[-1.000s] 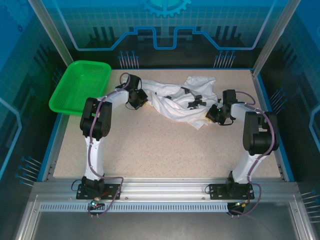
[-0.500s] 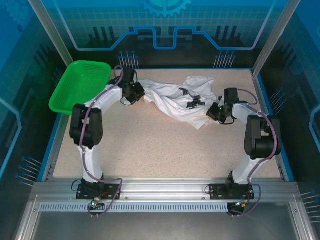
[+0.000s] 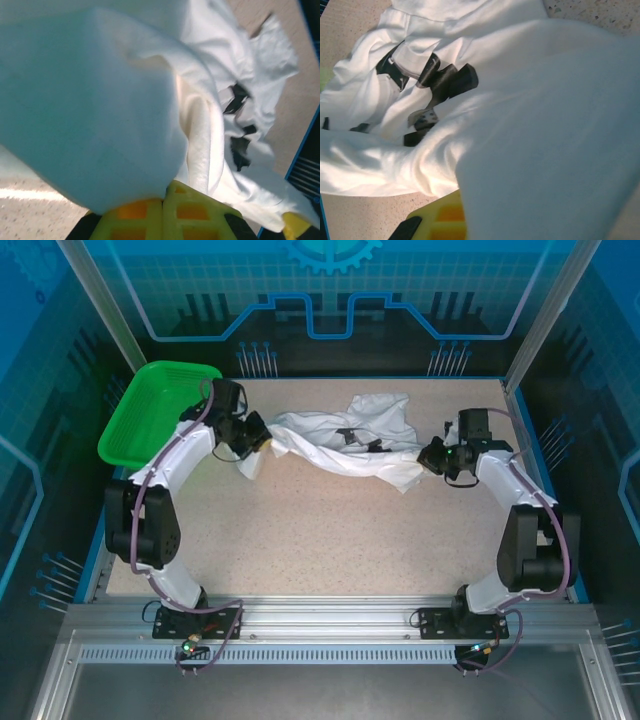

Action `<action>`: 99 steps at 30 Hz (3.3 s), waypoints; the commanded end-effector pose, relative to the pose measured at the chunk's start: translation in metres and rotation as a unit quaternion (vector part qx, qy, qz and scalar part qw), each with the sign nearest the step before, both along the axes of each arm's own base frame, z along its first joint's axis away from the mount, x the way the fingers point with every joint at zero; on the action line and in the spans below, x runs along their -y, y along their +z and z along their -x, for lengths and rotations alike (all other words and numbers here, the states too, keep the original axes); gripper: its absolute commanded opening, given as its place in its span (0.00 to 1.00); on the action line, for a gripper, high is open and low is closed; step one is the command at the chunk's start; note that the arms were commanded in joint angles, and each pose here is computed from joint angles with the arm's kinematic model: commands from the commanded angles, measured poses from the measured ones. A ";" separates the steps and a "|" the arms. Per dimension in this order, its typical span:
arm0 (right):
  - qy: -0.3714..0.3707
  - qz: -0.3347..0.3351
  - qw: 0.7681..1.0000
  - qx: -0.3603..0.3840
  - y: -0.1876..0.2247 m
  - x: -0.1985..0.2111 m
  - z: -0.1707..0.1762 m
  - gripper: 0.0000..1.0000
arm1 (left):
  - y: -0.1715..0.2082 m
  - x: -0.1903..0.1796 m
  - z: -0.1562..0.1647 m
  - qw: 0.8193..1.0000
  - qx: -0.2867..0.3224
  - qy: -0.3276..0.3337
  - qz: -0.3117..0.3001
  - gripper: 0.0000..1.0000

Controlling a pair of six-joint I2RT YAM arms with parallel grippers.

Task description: Fold and stack the t-shirts

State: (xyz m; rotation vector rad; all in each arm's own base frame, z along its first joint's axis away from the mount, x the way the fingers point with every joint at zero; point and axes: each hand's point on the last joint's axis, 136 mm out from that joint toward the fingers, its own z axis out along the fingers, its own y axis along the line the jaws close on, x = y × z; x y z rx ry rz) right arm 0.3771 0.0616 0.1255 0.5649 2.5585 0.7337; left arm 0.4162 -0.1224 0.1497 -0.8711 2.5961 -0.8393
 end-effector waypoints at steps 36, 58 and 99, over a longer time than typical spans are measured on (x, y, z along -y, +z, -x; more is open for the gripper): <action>0.030 0.017 0.998 -0.048 -0.056 -0.007 -0.004 0.00 | -0.098 0.054 0.085 0.998 -0.055 0.032 -0.001 0.33; 0.037 0.007 0.998 -0.042 -0.052 -0.010 -0.004 0.00 | -0.132 0.025 0.035 0.990 0.002 0.020 -0.139 0.37; 0.038 0.001 0.998 -0.042 -0.052 -0.011 -0.004 0.00 | -0.129 0.049 0.014 0.987 -0.017 -0.040 -0.153 0.00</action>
